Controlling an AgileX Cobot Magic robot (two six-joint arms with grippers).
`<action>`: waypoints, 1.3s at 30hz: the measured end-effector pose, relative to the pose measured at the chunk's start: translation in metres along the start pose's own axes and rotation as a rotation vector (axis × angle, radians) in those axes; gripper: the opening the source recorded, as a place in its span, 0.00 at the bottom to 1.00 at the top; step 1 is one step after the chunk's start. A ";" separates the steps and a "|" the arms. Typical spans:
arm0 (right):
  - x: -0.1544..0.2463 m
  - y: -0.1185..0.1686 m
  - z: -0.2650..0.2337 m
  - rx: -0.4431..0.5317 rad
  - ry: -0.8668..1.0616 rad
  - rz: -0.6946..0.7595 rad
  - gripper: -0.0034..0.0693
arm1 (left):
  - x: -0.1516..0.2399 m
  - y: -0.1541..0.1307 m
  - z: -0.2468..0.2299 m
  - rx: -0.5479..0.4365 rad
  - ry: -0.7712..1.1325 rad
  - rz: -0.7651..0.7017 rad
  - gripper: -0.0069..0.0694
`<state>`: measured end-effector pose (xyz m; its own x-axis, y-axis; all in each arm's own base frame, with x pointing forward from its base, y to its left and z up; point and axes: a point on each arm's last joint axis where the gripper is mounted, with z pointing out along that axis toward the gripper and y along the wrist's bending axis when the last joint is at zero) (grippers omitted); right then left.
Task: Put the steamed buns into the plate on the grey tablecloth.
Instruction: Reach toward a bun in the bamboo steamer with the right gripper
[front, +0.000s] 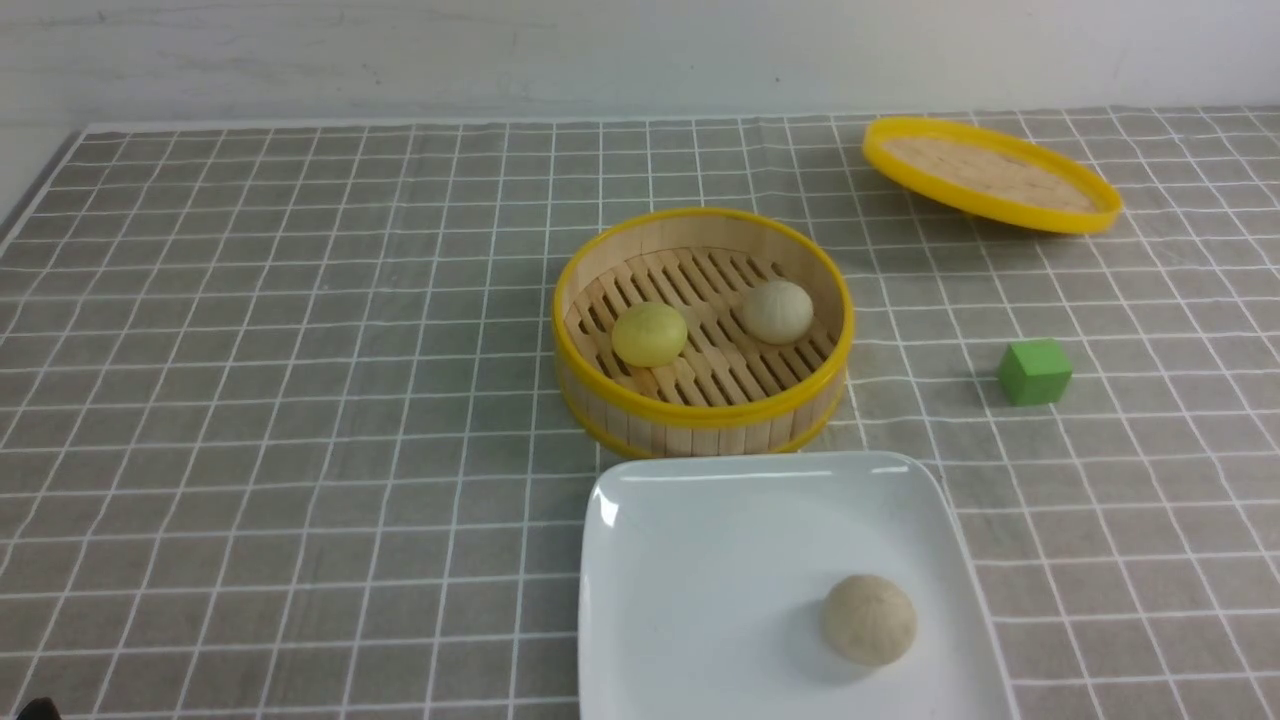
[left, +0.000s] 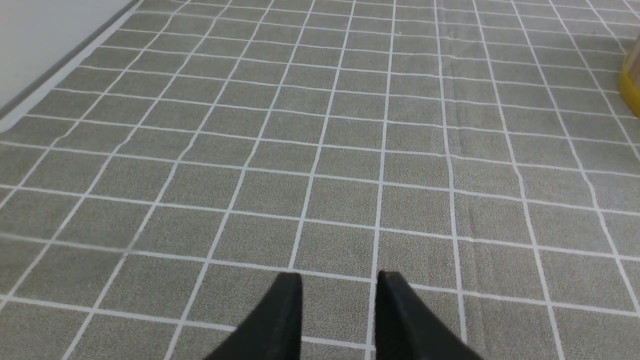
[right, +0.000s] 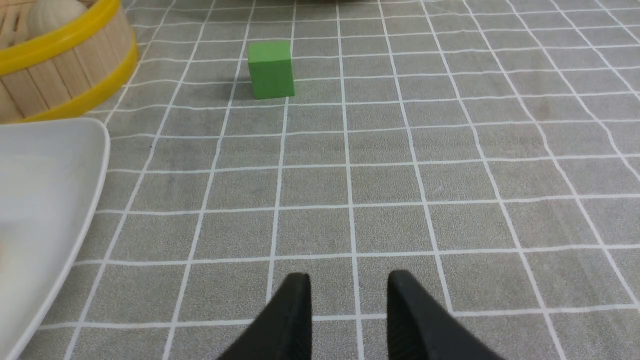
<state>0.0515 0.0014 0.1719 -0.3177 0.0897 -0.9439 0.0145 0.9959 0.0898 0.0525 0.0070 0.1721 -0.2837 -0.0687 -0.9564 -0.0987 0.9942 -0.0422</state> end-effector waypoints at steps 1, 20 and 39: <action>0.000 0.001 0.000 -0.010 0.000 0.047 0.38 | 0.000 -0.001 0.000 0.009 0.000 -0.040 0.41; -0.011 0.021 -0.003 -0.265 0.015 1.032 0.38 | -0.023 -0.014 -0.004 0.299 -0.121 -1.301 0.35; -0.126 0.018 0.040 0.019 0.652 0.155 0.03 | -0.107 -0.034 0.001 0.123 0.670 -0.406 0.09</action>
<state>0.1298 0.0088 0.2799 -0.8185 0.2105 -0.5346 0.1208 0.9727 0.1981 0.0871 -0.0189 0.2760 -0.7657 -0.4239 -0.4838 -0.2227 0.8803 -0.4189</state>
